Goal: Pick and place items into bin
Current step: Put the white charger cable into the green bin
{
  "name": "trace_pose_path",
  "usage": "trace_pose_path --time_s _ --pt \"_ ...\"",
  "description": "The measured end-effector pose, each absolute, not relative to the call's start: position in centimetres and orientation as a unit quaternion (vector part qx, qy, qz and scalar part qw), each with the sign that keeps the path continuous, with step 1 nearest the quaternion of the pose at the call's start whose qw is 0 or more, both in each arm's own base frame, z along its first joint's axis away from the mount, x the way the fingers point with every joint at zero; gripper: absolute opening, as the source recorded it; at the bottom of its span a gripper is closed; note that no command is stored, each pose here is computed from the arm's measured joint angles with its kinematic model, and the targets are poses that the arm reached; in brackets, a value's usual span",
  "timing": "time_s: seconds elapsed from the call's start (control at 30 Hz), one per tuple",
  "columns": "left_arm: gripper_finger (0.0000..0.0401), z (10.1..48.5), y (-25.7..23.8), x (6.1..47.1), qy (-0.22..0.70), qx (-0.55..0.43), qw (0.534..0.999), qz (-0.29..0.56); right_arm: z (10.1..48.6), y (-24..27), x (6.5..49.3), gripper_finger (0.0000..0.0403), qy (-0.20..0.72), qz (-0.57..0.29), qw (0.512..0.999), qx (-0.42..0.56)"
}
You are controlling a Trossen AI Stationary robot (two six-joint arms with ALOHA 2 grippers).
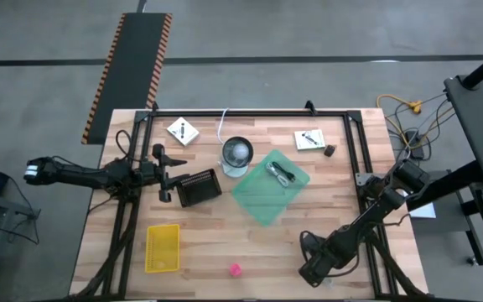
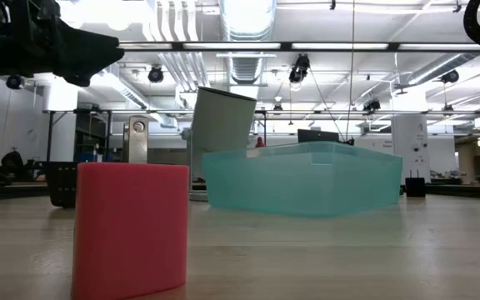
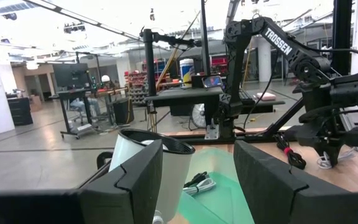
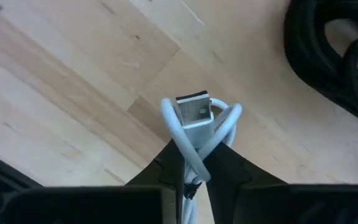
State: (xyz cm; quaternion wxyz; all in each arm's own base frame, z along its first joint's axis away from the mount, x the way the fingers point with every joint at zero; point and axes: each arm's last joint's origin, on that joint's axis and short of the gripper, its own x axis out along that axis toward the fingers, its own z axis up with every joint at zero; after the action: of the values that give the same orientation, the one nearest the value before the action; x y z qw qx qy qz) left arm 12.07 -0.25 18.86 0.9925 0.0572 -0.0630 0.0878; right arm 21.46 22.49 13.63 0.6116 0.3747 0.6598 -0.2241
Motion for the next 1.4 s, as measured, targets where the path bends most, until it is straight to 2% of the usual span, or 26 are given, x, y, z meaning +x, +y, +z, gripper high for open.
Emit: trace_pose_path --time_s 0.27,0.43,0.6,0.9,1.4 --pt "0.0183 18.9 -0.3 12.1 -0.063 0.057 0.992 0.088 13.7 22.5 21.9 0.0034 0.637 -0.187 0.665 0.342" --pt "0.0183 18.9 -0.3 12.1 -0.063 0.057 0.993 0.088 14.1 22.4 22.8 0.0033 0.570 -0.181 0.729 0.332" --pt "0.0183 18.8 -0.3 12.1 -0.063 0.056 0.993 0.088 15.0 22.1 23.7 0.0033 0.536 -0.130 0.779 0.298" --pt "0.0183 18.8 -0.3 12.1 -0.062 0.056 0.993 0.087 15.9 20.4 25.7 0.0033 0.518 -0.072 0.819 0.235" --pt "0.0183 18.8 -0.3 12.1 -0.062 0.057 0.993 0.087 18.5 16.2 27.9 0.0033 0.515 0.023 0.838 0.180"
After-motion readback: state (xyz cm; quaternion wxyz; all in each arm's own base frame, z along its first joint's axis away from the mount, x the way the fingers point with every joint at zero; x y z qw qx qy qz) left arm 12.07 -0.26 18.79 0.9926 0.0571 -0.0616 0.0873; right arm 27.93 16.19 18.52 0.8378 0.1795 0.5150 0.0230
